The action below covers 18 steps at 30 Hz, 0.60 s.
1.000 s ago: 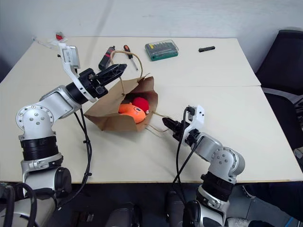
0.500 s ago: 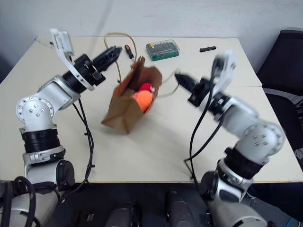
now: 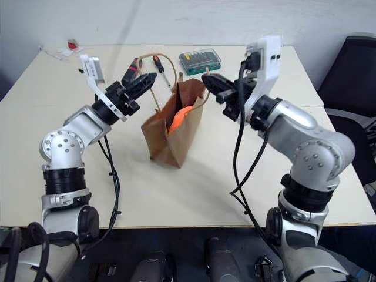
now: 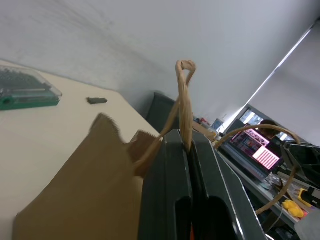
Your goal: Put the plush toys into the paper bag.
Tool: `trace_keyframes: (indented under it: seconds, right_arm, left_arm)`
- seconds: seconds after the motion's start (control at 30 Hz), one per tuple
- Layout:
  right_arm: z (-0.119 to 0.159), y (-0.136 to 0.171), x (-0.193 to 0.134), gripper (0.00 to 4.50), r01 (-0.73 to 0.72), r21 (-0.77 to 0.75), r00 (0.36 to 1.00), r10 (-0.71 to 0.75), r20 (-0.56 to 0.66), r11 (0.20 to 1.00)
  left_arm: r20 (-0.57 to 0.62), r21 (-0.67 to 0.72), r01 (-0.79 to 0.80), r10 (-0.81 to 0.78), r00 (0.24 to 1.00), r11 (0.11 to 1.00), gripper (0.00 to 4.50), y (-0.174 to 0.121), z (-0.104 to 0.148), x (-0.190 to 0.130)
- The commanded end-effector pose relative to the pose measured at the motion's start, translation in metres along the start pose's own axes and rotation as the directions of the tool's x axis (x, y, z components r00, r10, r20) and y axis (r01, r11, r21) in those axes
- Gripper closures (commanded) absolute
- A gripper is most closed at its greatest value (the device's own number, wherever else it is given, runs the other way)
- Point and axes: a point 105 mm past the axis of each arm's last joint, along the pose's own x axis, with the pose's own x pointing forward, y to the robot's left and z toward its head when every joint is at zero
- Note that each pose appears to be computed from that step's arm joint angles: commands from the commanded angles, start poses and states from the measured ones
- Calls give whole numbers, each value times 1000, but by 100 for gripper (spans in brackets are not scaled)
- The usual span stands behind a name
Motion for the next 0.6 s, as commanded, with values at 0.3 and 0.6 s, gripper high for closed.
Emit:
trace_keyframes:
  seconds: [0.3, 0.6]
  right_arm:
    - [4, 25, -9, 354, -96, -46, 992, 100, 83, 994]
    - [-15, 29, -49, 75, -156, -73, 987, 151, -63, 985]
  left_arm:
    - [39, 112, 31, -36, 999, 993, 357, -25, 31, -30]
    - [-115, 192, 64, -42, 992, 979, 68, -46, 10, -73]
